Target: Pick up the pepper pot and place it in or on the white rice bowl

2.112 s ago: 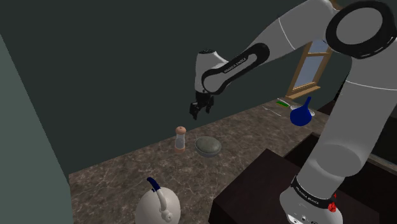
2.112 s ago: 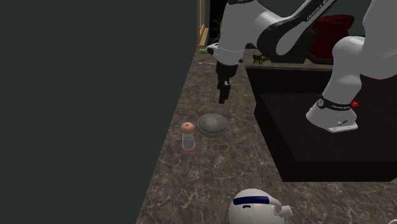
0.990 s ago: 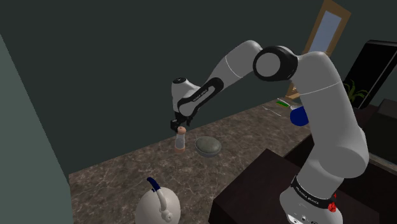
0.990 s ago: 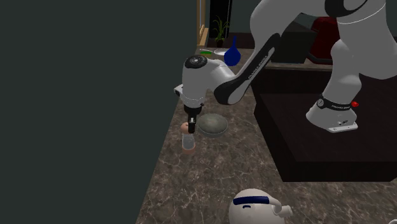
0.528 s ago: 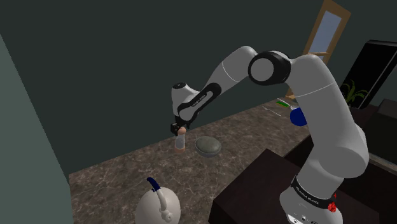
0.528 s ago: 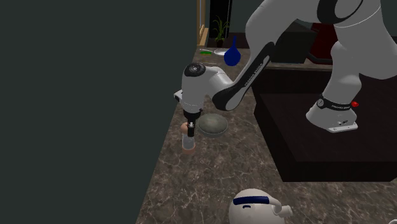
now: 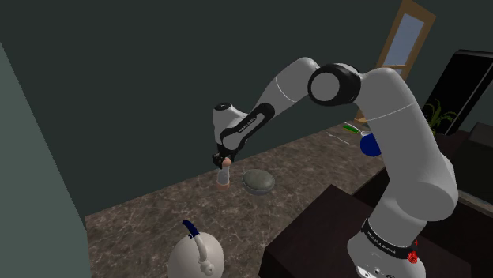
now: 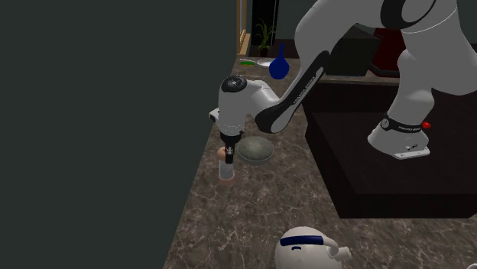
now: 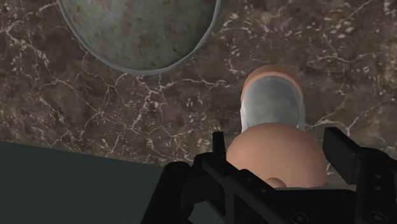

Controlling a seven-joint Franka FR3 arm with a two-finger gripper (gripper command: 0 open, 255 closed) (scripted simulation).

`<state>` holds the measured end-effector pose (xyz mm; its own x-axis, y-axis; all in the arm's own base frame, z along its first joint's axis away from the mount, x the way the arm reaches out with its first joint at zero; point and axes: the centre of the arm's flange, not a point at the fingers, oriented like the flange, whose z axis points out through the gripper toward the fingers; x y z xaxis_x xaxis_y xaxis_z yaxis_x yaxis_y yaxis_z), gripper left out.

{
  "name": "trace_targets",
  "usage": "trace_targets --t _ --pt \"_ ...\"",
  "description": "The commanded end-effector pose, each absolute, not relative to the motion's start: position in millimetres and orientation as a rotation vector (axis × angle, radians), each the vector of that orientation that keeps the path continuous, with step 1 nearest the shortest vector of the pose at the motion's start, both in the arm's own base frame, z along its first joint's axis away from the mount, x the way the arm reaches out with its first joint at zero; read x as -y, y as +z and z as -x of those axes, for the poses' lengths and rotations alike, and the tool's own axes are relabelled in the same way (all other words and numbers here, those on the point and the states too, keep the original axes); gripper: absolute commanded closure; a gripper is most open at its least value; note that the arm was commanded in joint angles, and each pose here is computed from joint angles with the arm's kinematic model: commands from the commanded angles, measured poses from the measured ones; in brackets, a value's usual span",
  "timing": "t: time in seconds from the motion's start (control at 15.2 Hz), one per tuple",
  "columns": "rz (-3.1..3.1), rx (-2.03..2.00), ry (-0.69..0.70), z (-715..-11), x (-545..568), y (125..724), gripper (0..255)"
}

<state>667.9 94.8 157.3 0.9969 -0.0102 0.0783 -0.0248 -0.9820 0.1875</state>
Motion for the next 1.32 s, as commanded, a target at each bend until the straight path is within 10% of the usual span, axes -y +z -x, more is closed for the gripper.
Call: trace_targets --t 0.0,1.25 --pt "-2.950 0.026 0.114 -668 -95 157 255" --pt "-2.950 0.026 0.114 -668 -95 226 255"
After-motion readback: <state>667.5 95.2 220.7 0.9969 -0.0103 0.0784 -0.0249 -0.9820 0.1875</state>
